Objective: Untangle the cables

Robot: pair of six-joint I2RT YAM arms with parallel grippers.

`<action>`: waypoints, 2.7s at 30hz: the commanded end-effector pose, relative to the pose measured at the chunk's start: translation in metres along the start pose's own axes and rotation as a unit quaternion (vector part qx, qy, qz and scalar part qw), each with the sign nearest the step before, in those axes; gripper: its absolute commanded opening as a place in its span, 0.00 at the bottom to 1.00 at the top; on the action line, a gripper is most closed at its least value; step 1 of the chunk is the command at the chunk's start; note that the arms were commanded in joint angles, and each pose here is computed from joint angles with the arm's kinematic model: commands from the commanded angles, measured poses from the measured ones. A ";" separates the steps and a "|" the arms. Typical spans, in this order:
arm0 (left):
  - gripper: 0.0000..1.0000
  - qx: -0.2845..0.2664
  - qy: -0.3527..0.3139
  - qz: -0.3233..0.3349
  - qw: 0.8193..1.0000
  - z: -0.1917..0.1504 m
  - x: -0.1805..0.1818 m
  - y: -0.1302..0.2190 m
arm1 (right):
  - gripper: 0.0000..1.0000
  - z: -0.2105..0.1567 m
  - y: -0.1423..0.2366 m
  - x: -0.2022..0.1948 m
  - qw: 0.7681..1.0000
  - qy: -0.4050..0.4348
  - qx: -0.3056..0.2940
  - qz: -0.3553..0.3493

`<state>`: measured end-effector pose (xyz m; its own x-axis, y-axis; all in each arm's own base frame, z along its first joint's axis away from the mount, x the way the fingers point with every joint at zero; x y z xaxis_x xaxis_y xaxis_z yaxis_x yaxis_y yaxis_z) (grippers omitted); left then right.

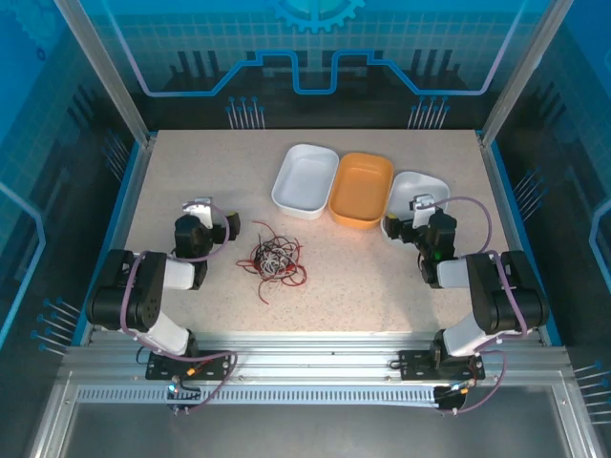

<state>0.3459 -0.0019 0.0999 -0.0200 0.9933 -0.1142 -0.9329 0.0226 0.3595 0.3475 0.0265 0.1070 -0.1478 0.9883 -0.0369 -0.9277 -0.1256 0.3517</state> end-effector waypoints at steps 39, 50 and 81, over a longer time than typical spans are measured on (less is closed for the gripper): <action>0.99 -0.019 -0.009 0.006 1.000 0.014 0.000 -0.001 | 1.00 0.009 -0.002 0.001 1.000 0.006 -0.012 0.004; 0.99 -0.019 -0.007 0.003 1.000 0.013 -0.001 0.000 | 1.00 0.020 0.007 -0.005 1.000 -0.001 -0.022 -0.022; 0.99 0.147 0.309 -0.041 0.939 0.009 -0.032 0.094 | 0.84 0.063 0.113 0.199 0.977 0.056 0.133 0.154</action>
<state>0.2791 -0.0116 0.1675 -0.1999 0.8127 -0.5473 -0.8833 0.0922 0.4596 0.2501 0.1970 0.2101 -0.4180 0.9075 -0.0426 -0.7925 -0.3413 0.5054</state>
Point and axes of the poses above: each hand's point on the last joint's axis, 136 mm out from that joint toward the fingers, its own y axis back along the fingers, its own x axis along the line the jaws close on, z = x × y, the point moved 5 cm from there along y, back along the fingers
